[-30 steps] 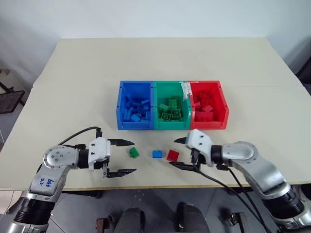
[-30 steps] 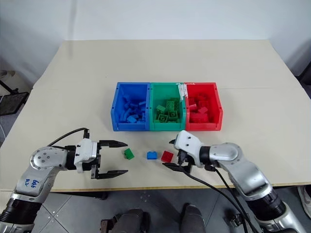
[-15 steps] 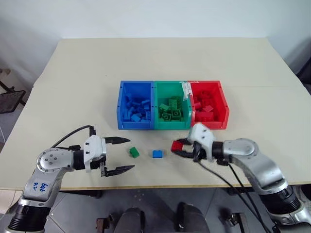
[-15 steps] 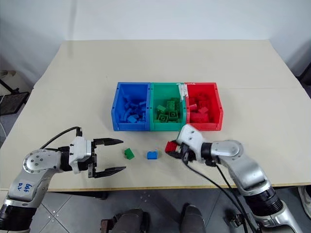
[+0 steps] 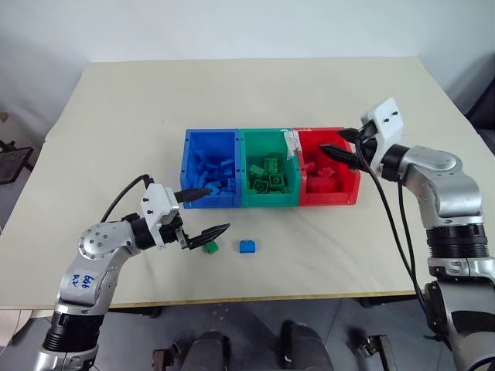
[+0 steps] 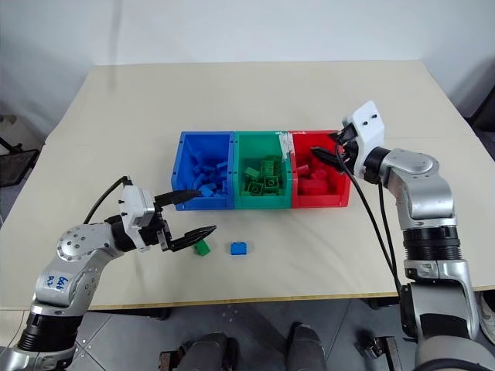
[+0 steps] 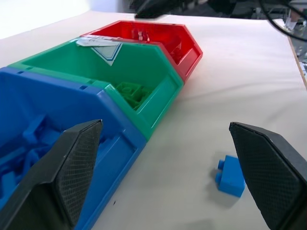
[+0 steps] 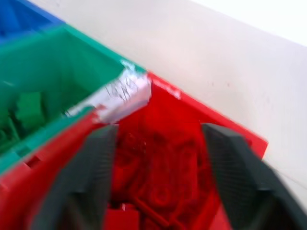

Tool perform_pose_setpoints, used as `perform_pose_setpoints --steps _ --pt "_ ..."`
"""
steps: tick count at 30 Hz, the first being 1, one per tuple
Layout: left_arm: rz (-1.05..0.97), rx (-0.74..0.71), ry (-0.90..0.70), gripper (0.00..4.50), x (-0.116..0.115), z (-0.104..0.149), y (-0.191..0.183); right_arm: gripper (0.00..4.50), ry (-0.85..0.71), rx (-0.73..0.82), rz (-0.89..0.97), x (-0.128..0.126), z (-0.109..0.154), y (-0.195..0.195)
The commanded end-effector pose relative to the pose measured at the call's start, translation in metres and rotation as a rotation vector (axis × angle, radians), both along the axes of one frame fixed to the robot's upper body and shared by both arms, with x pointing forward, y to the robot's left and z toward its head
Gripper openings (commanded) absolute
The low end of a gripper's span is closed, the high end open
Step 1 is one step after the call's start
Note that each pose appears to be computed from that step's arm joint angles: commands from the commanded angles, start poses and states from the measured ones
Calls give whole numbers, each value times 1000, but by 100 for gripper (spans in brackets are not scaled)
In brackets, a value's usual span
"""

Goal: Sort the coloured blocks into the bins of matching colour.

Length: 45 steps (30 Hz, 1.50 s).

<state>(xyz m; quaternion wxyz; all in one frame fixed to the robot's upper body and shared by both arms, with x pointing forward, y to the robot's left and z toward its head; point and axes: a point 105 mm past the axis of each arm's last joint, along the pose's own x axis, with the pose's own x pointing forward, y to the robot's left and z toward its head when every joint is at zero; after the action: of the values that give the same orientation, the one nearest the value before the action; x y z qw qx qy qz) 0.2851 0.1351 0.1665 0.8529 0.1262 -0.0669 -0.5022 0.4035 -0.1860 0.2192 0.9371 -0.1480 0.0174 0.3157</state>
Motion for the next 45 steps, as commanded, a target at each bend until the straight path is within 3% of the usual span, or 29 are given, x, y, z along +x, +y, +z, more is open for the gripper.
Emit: perform_pose_setpoints --steps 1,4,6,12,15,21,26,29,33,39,42,45 --pt "-1 0 -37 450 -3 10 1 447 -100 0 52 -6 23 1" --pt "7 7 -28 450 -3 9 6 447 -131 -6 181 -26 25 8" --pt "40 20 -8 450 -3 6 21 447 -163 -21 379 -62 20 18" --pt "133 127 41 450 -9 -8 75 447 -85 -52 565 -123 -21 19" --pt "166 180 63 450 -12 -16 99 447 -35 -146 677 -153 -49 16" --pt "55 271 65 450 -21 -16 93 447 -46 -137 674 -160 -55 13" --pt "-154 357 102 450 -30 -18 35 447 -58 -148 682 -159 -51 13" --pt "-55 434 173 450 -7 -29 2 447 -62 -154 662 -158 -50 12" --pt "-157 387 231 450 -11 -22 -56 447 -61 -153 650 -164 -53 14" --pt "-187 533 271 450 -9 -42 -71 447 -66 -150 620 -168 -54 17" --pt "-163 619 263 395 -1 -50 -69 450 -61 -152 597 -170 -56 15" --pt "-206 652 283 301 -4 -53 -67 450 -54 -161 580 -172 -58 12"
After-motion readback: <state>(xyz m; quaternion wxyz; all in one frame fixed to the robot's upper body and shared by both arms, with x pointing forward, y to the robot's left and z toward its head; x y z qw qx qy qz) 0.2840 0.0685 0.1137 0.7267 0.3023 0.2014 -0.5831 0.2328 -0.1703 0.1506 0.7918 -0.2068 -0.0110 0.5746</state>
